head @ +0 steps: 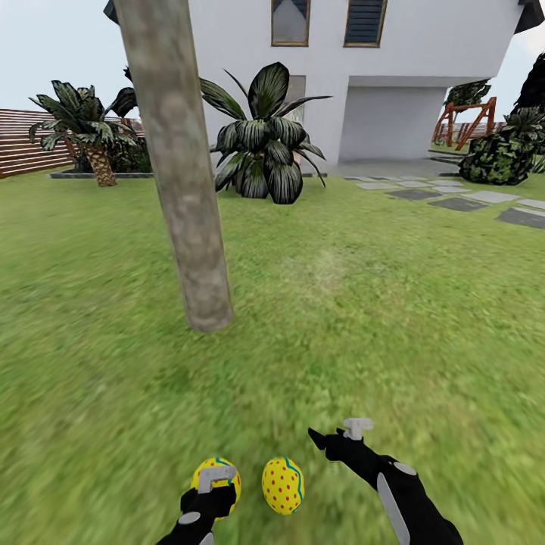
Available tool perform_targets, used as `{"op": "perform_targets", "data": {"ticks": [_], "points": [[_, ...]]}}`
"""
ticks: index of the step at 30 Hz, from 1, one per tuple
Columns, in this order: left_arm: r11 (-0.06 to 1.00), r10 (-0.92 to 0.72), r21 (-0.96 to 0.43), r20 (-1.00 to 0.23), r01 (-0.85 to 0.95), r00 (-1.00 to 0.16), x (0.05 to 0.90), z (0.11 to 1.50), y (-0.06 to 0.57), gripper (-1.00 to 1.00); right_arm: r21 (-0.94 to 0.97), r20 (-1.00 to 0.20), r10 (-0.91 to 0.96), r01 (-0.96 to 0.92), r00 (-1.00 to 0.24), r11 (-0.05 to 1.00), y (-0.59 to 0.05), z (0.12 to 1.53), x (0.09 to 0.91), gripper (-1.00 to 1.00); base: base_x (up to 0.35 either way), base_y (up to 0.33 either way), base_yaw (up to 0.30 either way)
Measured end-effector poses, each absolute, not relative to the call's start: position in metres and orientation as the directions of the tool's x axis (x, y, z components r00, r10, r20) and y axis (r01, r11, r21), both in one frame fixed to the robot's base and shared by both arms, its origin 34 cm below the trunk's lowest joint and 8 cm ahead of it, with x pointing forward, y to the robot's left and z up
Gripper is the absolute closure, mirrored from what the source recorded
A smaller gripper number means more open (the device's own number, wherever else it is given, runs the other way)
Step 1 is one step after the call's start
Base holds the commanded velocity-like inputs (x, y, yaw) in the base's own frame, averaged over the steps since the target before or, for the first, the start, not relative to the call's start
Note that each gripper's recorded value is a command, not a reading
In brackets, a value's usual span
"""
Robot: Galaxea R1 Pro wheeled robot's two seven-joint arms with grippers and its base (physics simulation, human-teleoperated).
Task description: Take the three Easter eggs out of the wicker basket on the lawn in the garden, then place them on the lawn next to a single tree (choose any tree) so that all three eggs are next to the same tree and none are left in the basket.
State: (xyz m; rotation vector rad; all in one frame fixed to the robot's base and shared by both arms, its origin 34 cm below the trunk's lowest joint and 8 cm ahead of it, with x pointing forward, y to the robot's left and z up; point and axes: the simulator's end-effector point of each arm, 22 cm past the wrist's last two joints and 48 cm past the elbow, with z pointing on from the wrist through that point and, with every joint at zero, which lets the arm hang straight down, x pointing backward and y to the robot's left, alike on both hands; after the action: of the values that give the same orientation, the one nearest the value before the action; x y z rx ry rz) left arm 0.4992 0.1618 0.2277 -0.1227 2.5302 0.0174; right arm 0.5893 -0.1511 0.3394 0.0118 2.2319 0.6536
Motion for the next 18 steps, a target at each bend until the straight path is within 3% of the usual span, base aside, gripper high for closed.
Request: {"op": "perform_targets", "data": {"ticks": [7,18], "points": [[0.996,-0.082,-0.015,-0.571,-0.089,-0.817,0.4993,0.2277,0.1613,1.00,0.458,-0.697,0.213,-0.196,-0.685,0.867,-0.1511,0.3396,0.5895,-1.00,0.258,-0.045,0.000],[0.996,-0.085,-0.017,-0.564,-0.091,-0.821,0.4973,0.2236,0.1611,1.00,0.462,-0.690,0.216,-0.191,-0.691,0.866,-0.1515,0.3343,0.5880,-1.00,0.017,-0.011,-0.044]]}}
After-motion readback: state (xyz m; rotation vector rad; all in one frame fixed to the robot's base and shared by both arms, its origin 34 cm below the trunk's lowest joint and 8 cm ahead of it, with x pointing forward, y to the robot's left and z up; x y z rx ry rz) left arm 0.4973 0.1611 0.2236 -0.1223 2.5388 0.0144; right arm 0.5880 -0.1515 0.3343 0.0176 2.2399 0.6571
